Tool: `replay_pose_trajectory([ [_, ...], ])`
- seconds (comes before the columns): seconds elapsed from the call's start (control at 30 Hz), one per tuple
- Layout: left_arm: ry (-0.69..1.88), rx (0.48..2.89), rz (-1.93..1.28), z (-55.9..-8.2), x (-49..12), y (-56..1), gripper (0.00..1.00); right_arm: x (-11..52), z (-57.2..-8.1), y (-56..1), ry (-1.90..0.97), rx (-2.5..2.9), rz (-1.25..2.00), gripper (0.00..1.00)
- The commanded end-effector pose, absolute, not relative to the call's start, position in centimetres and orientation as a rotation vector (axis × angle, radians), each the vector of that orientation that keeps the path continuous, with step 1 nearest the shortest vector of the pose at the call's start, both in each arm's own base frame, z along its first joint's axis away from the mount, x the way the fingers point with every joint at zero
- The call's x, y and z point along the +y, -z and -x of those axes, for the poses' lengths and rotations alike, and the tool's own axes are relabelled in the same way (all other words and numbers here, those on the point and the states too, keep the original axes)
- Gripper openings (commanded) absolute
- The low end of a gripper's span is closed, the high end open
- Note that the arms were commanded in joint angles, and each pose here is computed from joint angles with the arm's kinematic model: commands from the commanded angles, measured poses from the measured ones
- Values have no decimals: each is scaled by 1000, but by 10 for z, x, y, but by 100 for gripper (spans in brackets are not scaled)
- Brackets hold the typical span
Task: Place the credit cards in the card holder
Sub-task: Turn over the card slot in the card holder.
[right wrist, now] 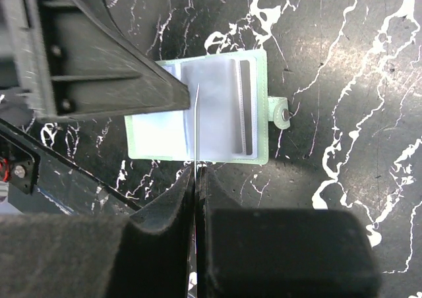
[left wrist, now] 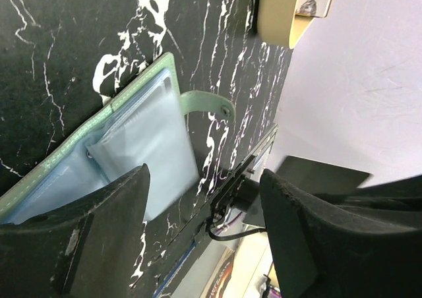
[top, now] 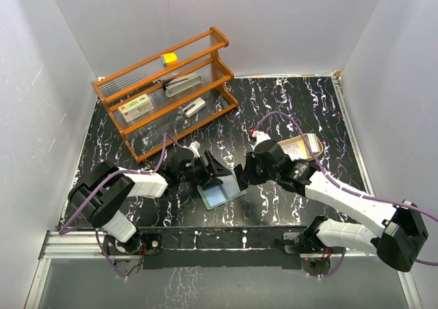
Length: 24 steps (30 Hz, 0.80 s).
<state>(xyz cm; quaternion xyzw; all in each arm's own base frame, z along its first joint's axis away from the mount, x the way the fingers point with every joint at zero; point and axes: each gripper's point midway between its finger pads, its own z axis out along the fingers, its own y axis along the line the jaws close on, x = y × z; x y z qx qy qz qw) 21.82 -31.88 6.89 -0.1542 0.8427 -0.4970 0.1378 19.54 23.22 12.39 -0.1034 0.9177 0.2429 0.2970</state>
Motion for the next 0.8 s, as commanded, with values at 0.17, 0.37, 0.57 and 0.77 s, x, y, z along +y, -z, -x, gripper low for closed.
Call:
replay_pose_trajectory([
  [0.17,1393,2409,411,-220,-316,-81,65,264,-189,-144,-905,2295,373,0],
  [0.37,1185,2431,482,-212,-280,-85,63,277,-187,-125,-948,2320,452,0],
  [0.57,1046,2486,587,-192,-247,-68,44,287,-190,-105,-943,2339,557,0],
  [0.77,999,2551,587,-182,-240,-52,28,302,-186,-90,-1020,2348,644,0],
])
